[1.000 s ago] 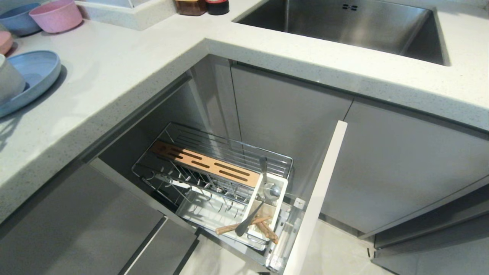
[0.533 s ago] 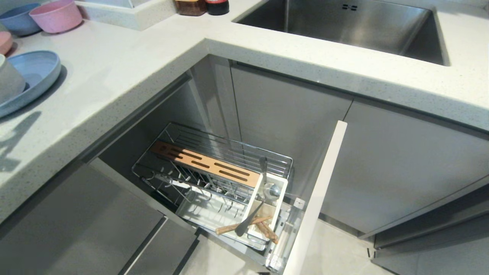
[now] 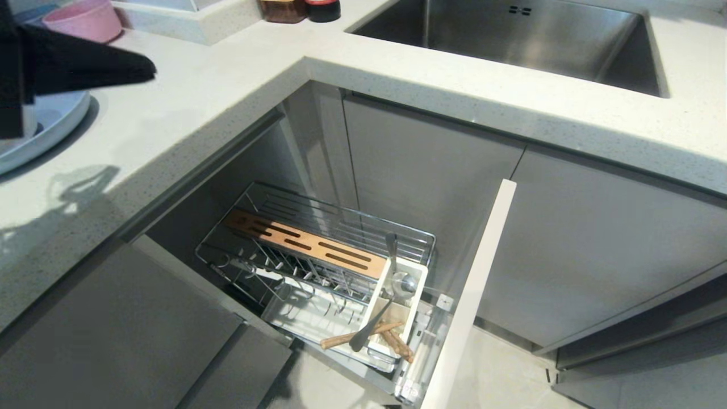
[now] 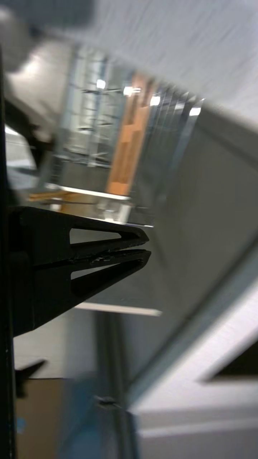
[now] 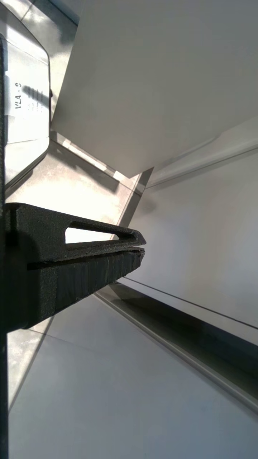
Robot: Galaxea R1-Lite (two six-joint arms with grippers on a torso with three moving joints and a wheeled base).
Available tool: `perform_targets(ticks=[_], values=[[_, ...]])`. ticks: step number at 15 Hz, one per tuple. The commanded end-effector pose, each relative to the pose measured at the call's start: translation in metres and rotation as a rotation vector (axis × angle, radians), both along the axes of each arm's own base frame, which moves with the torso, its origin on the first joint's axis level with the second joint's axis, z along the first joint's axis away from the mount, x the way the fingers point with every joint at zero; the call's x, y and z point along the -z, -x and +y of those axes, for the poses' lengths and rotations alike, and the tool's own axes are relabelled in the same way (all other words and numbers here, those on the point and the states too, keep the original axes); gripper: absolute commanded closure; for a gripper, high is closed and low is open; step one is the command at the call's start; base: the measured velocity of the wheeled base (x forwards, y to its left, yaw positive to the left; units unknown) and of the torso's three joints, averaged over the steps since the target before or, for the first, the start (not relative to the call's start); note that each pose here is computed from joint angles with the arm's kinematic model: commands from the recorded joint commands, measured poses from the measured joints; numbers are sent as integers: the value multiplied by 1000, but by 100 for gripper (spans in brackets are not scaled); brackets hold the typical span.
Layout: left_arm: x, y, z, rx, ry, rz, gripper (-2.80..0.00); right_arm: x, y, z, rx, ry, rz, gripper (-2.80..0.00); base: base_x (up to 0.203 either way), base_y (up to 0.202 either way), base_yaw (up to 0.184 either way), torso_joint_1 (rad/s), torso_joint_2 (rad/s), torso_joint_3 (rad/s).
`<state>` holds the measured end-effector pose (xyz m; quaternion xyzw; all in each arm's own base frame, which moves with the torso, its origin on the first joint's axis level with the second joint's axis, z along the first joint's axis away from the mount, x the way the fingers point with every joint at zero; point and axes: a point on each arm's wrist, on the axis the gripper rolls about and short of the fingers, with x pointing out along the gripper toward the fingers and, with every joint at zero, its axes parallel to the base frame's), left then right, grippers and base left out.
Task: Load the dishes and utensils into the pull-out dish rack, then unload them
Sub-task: Take the chopsticks out of the cupboard
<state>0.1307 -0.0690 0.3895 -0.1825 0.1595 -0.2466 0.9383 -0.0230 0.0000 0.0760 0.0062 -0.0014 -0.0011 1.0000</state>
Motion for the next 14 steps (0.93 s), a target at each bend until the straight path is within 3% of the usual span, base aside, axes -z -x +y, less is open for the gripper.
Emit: perform_targets(ticks=[1,7,11,14], values=[[23,-25,-25,60,-95,156,0,1,0,0,-1,0,4,0,0,0,0,0,0,0],[56,-52,-60,147,-326,502,0,1,0,0,-1,0,4,0,0,0,0,0,0,0],[94,-80,-96,193,-481,729,0,1,0,0,-1,0,4,0,0,0,0,0,0,0],[115,-91,-114,217,-547,815,0,1,0,0,-1,0,4,0,0,0,0,0,0,0]])
